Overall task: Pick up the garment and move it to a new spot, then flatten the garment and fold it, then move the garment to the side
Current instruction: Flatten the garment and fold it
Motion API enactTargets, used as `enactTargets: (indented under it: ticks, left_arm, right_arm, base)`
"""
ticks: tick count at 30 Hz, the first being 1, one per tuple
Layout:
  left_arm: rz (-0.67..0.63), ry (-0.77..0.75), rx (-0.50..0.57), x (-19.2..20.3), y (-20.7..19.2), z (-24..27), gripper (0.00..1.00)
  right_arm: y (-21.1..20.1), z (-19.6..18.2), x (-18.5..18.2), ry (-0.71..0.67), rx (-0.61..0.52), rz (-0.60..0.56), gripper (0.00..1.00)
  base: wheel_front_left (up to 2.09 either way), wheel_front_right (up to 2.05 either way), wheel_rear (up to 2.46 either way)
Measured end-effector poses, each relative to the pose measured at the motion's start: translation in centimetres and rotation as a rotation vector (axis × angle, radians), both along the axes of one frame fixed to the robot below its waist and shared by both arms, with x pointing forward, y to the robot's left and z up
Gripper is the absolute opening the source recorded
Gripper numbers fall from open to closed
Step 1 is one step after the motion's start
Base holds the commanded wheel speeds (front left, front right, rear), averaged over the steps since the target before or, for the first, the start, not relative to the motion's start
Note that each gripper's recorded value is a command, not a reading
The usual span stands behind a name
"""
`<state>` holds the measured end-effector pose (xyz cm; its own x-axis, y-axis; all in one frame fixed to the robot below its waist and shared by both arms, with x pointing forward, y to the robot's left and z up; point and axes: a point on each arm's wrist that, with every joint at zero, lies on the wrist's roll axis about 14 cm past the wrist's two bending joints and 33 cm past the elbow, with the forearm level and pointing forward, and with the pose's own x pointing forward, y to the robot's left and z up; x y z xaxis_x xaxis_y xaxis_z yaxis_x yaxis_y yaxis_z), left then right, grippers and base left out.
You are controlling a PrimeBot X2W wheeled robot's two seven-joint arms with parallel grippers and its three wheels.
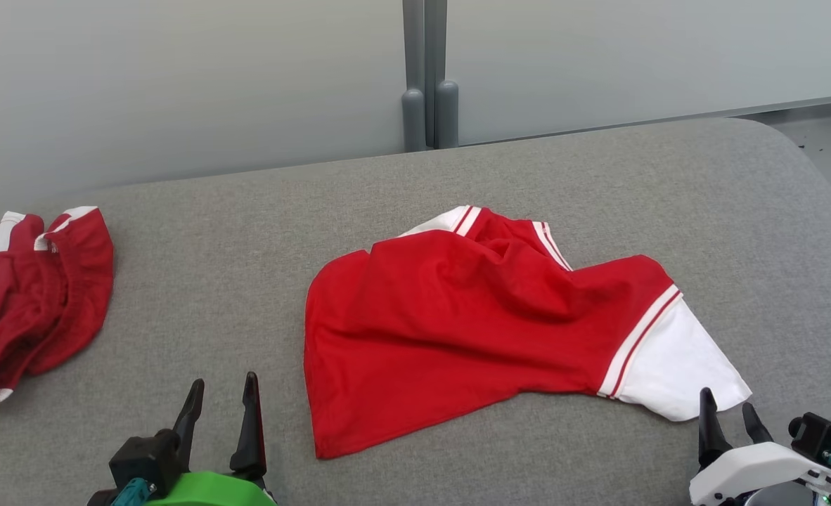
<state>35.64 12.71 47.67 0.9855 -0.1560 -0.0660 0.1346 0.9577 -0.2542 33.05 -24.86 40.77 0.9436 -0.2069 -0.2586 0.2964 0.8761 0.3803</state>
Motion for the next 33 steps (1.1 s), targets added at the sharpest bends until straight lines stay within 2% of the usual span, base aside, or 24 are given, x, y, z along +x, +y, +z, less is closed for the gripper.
enactTargets:
  ticks: [7,14,22,33]
  left_arm:
    - [0.007,-0.029,-0.027,-0.2,-0.3,1.0,1.0]
    - [-0.003,-0.045,-0.04,-0.8,-0.9,1.6,1.0]
    - [0.033,-0.036,-0.036,-1.8,0.0,1.3,1.0]
    - [0.106,-0.027,-0.02,-2.5,1.9,0.9,1.0]
  right_arm:
    - [-1.1,3.8,0.3,-0.098,-0.088,0.006,1.0]
    - [-0.1,8.8,1.5,-0.196,-0.2,0.079,1.0]
    - [3.1,12.2,2.6,-0.256,-0.259,0.195,1.0]
    - [8.6,13.6,3.5,-0.305,-0.304,0.36,1.0]
  base:
    - [0.0,0.0,0.0]
    - [0.0,0.0,0.0]
    - [0.0,0.0,0.0]
    - [0.0,0.0,0.0]
